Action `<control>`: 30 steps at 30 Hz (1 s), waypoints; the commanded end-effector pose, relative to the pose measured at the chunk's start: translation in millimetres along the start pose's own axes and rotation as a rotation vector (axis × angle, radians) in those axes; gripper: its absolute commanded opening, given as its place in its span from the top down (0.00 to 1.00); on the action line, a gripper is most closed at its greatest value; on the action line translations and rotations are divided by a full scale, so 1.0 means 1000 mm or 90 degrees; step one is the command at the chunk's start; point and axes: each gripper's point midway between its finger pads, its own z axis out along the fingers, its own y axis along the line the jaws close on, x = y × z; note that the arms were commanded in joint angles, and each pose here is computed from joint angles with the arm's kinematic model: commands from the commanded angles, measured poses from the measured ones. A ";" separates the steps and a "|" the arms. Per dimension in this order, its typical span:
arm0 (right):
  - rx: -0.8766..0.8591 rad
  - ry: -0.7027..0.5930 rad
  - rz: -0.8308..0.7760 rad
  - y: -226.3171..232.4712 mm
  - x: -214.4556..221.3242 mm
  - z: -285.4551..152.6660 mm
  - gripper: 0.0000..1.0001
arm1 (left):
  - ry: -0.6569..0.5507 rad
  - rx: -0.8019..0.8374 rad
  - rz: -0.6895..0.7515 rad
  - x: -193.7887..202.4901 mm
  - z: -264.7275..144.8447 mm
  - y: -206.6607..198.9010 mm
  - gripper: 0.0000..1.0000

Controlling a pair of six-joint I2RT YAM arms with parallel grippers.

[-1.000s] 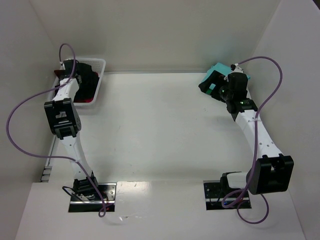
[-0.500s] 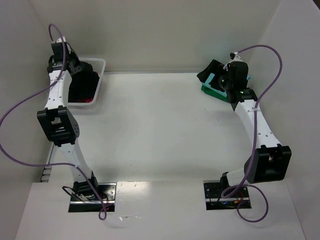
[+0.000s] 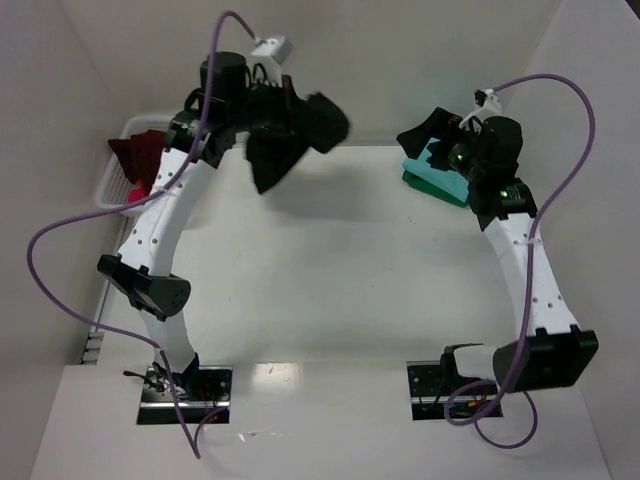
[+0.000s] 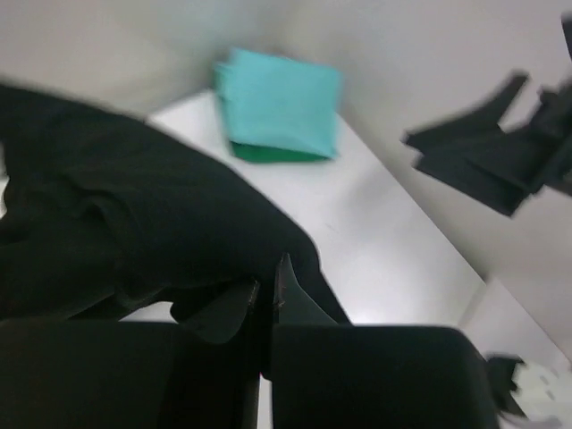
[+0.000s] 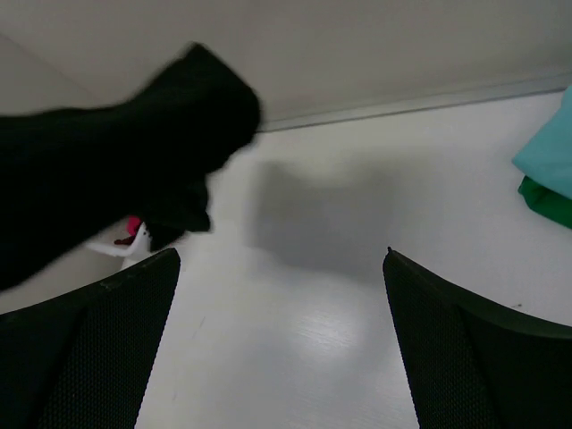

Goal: Fold and stack the t-shirts
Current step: Move the tshirt to the center of the board

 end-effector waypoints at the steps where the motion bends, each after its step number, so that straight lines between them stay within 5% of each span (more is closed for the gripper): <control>1: 0.007 -0.072 -0.035 0.018 -0.019 -0.053 0.00 | 0.041 0.050 0.005 0.023 -0.014 -0.041 0.99; 10: 0.069 -0.035 -0.009 -0.007 0.028 -0.089 0.00 | 0.236 0.043 -0.155 0.183 -0.002 -0.025 1.00; 14: 0.082 -0.018 -0.014 -0.014 0.038 -0.090 0.00 | 0.258 -0.002 -0.162 0.203 -0.018 -0.015 1.00; 17: 0.074 0.002 -0.013 -0.017 0.048 -0.083 0.00 | 0.279 -0.007 -0.146 0.212 -0.024 -0.012 0.80; 21: 0.060 0.060 0.003 -0.024 0.072 -0.068 0.00 | 0.330 0.024 -0.150 0.231 -0.028 -0.017 0.23; 26: 0.136 0.178 0.041 -0.066 0.135 -0.060 0.00 | 0.340 -0.044 -0.135 0.239 -0.035 0.001 0.00; 30: 0.127 0.233 0.063 -0.069 0.168 -0.055 0.02 | 0.310 -0.129 -0.095 0.229 -0.037 0.024 0.00</control>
